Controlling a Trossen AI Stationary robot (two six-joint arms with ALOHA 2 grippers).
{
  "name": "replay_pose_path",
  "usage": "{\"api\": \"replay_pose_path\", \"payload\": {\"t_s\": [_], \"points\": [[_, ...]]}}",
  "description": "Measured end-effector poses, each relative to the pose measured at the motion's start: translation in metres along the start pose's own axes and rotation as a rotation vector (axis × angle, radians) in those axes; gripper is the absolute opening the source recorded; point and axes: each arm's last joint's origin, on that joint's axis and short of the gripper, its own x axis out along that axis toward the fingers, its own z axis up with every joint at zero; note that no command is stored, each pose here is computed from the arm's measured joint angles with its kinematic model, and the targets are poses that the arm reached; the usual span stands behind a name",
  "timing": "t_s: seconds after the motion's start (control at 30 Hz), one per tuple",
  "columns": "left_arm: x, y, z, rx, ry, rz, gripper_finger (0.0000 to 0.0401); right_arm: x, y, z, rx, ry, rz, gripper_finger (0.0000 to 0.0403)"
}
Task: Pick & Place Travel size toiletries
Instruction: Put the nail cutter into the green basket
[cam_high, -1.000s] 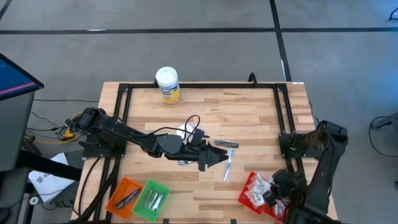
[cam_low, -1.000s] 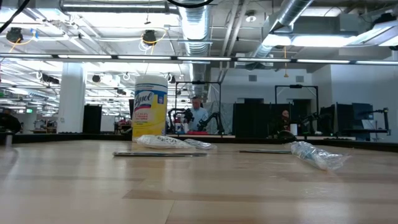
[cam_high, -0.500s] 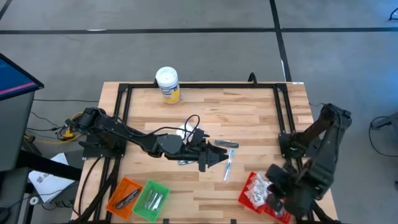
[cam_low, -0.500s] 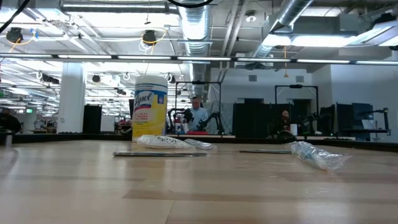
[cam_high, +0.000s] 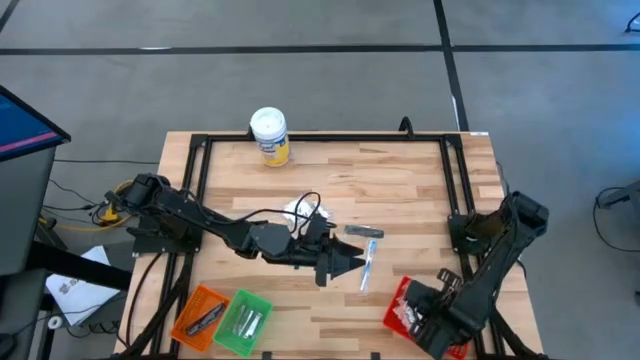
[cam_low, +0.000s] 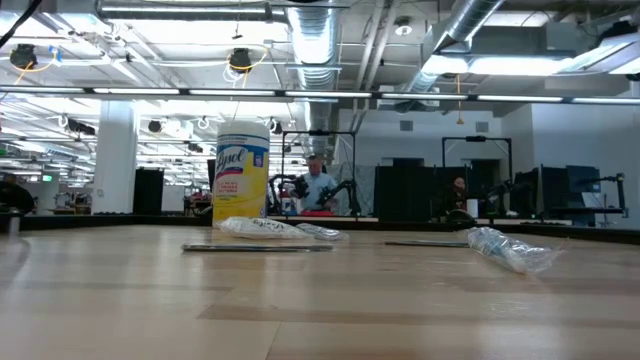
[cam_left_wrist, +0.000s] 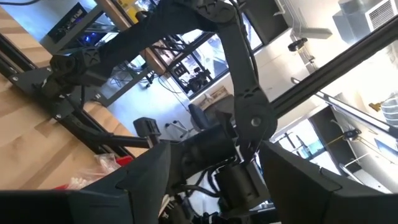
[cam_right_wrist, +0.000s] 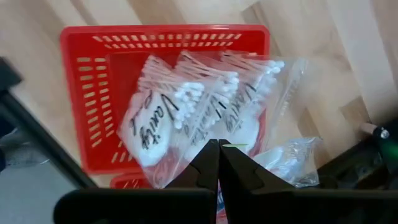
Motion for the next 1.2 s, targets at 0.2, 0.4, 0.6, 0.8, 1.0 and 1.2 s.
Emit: {"api": "replay_pose_path", "payload": {"t_s": [0.2, 0.4, 0.6, 0.8, 1.0, 1.2], "points": [[-0.001, -0.002, -0.003, 0.004, -0.006, 0.005, 0.0241, 0.007, -0.002, -0.001, 0.046, 0.006, -0.093, 0.0001], [-0.002, -0.003, -0.004, 0.007, -0.003, 0.003, 0.0241, 0.017, 0.000, -0.003, 0.038, 0.031, -0.075, 0.0000], [-0.002, -0.003, -0.004, 0.007, -0.003, 0.004, 0.0241, 0.028, -0.006, -0.014, 0.086, 0.068, -0.129, 0.0000], [-0.001, -0.001, -0.002, 0.007, -0.008, 0.008, 0.0241, 0.017, -0.016, -0.029, 0.162, 0.057, -0.161, 0.0000], [0.001, 0.002, 0.003, 0.024, -0.021, 0.018, 0.0241, 0.008, -0.026, -0.037, 0.229, 0.038, -0.194, 0.0000], [0.002, 0.004, 0.005, 0.027, -0.025, 0.021, 0.0241, 0.008, -0.026, -0.036, 0.244, 0.038, -0.189, 0.0000]]}}
